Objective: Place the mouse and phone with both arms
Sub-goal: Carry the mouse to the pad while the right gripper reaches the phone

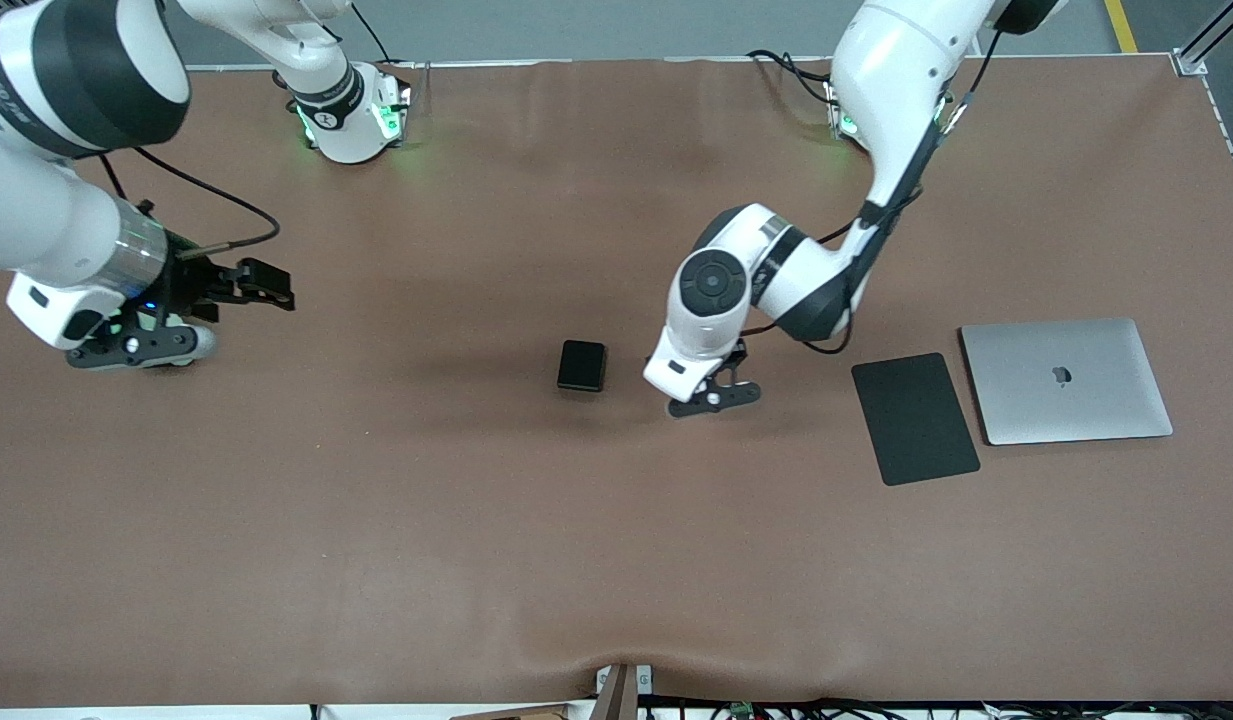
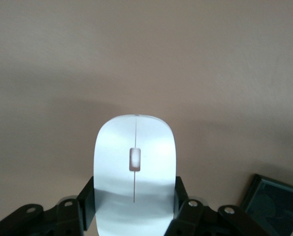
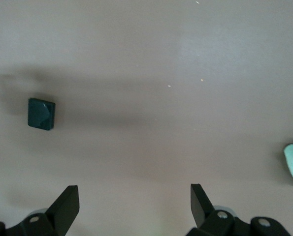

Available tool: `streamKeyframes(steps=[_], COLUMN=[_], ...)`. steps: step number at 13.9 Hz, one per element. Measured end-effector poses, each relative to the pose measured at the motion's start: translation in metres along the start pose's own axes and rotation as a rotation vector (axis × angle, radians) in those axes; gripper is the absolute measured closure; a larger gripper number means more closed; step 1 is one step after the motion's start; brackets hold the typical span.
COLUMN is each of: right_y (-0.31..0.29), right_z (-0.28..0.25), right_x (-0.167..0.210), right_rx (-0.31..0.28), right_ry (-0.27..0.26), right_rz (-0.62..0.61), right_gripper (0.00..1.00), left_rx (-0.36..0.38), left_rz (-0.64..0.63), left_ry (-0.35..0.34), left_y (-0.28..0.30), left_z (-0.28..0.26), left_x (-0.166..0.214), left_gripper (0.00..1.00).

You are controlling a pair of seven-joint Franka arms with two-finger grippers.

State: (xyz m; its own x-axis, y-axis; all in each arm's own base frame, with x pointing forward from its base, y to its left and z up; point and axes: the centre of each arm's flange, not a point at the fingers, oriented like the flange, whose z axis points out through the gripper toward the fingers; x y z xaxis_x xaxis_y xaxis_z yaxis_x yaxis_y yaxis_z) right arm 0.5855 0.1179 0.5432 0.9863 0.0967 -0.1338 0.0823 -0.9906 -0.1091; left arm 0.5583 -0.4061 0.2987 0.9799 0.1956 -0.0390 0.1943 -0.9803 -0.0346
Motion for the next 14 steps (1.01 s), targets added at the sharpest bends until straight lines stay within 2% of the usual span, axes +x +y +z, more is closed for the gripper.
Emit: streamKeyframes(steps=[3,8,10,14], right_y=[-0.040,-0.125,-0.151,-0.188], right_z=[0.019,0.071,0.092,0.138], right_x=[0.009,0.020,0.025,0.028], right_rx=[0.001,-0.003,0.000,-0.011], right_ry=[0.010,0.019,0.031,0.005], right_rz=[0.044,0.087,0.092,0.056], right_gripper=[0.00,0.00,0.00,0.00], left_rx=[0.009,0.035,0.040,0.047], left_rz=[0.013,0.140,0.159,0.125], left_ry=[-0.002,-0.055,-0.077,-0.098], left_y=[-0.048,-0.153,-0.188,-0.234], left_z=[-0.027,-0.012,-0.005,0.007], left_x=[0.036,0.088,0.099,0.101], left_gripper=[0.37,0.37,0.37,0.37])
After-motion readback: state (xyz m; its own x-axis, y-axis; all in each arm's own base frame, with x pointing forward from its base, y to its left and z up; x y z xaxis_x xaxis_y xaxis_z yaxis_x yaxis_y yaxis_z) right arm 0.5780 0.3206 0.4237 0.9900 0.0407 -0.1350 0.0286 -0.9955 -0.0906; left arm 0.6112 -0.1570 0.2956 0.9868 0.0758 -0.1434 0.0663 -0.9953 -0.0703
